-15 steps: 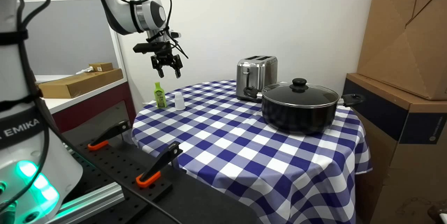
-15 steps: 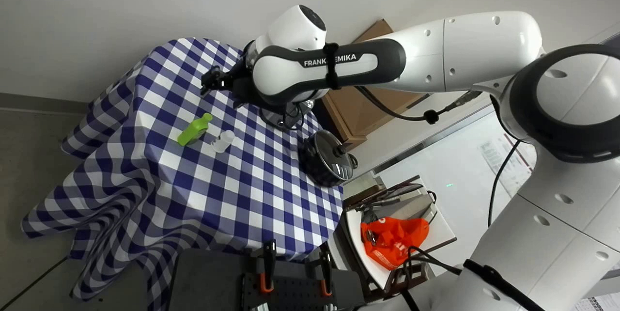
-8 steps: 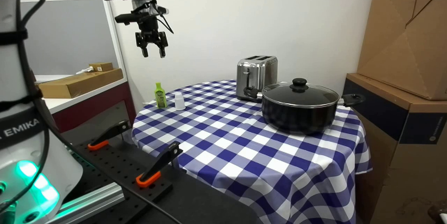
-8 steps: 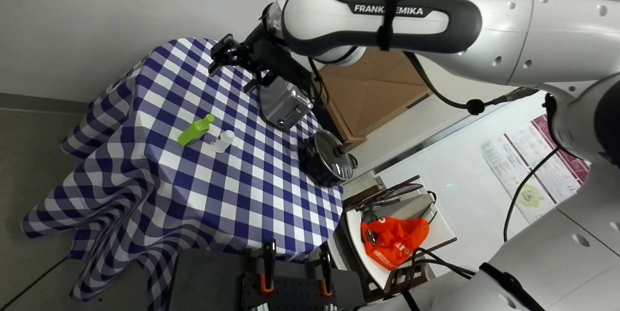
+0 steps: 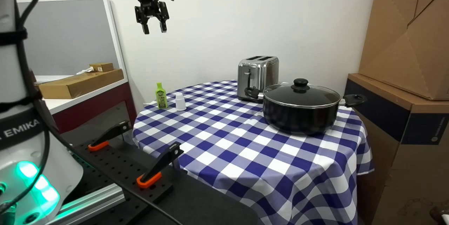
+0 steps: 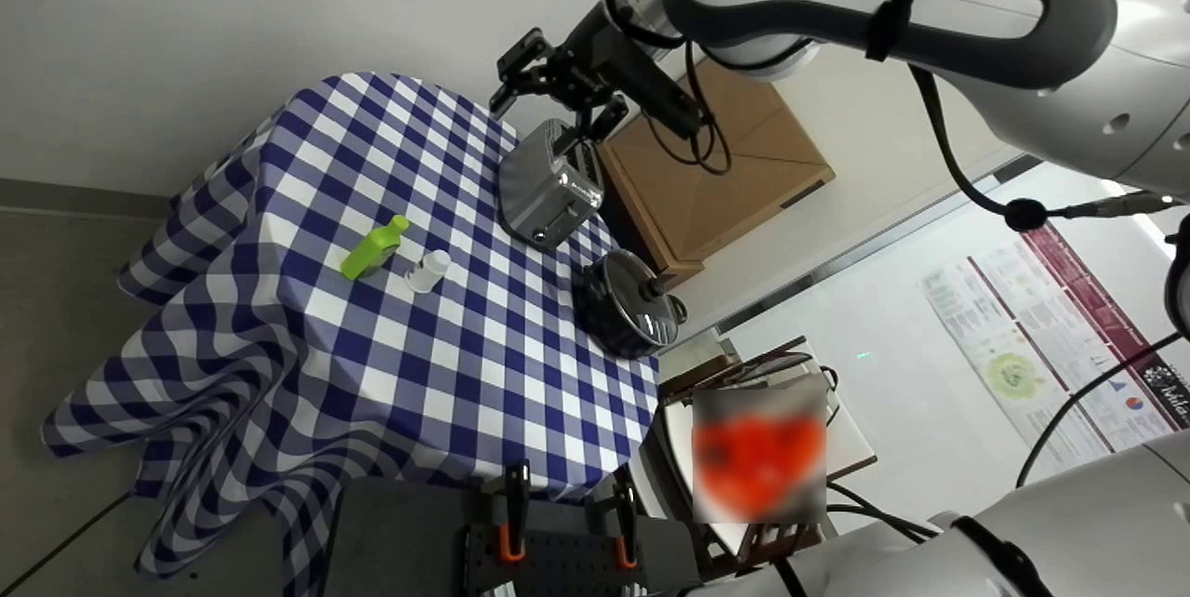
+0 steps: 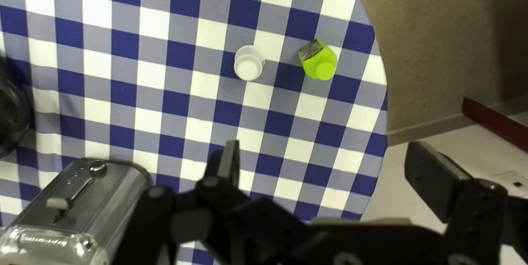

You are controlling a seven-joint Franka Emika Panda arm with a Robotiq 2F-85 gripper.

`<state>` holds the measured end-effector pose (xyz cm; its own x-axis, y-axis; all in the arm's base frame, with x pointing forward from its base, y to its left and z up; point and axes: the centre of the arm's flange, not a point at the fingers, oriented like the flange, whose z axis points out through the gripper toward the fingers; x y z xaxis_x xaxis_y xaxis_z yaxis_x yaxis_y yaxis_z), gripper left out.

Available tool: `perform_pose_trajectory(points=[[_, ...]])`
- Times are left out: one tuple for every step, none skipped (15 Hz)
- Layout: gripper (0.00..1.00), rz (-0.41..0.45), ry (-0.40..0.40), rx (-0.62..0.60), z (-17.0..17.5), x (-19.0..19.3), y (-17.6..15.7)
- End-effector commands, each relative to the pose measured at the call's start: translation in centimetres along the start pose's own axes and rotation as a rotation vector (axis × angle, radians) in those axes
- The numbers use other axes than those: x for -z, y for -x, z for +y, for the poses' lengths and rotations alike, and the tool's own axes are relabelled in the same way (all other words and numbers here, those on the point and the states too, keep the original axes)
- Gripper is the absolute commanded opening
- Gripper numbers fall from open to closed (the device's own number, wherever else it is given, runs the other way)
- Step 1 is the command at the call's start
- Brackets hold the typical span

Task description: Move the yellow bottle and the salt cellar forwards

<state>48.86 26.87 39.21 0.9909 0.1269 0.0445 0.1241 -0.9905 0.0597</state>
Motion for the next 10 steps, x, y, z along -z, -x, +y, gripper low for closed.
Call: perform_pose_trajectory(points=[[1.00,0.095,0.008,-0.091,4.1,2.7,1.1],[1.00,0.115,0.000,-0.125,5.1,3.4,1.3],[1.00,0.133,-0.010,-0.156,6.0,3.9,1.4],[1.00,0.143,-0.023,-0.187,6.9,4.6,1.7],[1.00,0.144,-0.036,-0.211,7.7,5.2,2.1],[1.00,0.142,-0.042,-0.221,8.5,5.8,2.7],[1.00,0.140,-0.054,-0.230,9.3,6.5,3.3],[1.00,0.143,-0.070,-0.245,10.0,7.0,3.8],[1.00,0.139,-0.085,-0.259,10.7,7.7,4.4],[1.00,0.132,-0.097,-0.277,11.3,8.1,4.9]])
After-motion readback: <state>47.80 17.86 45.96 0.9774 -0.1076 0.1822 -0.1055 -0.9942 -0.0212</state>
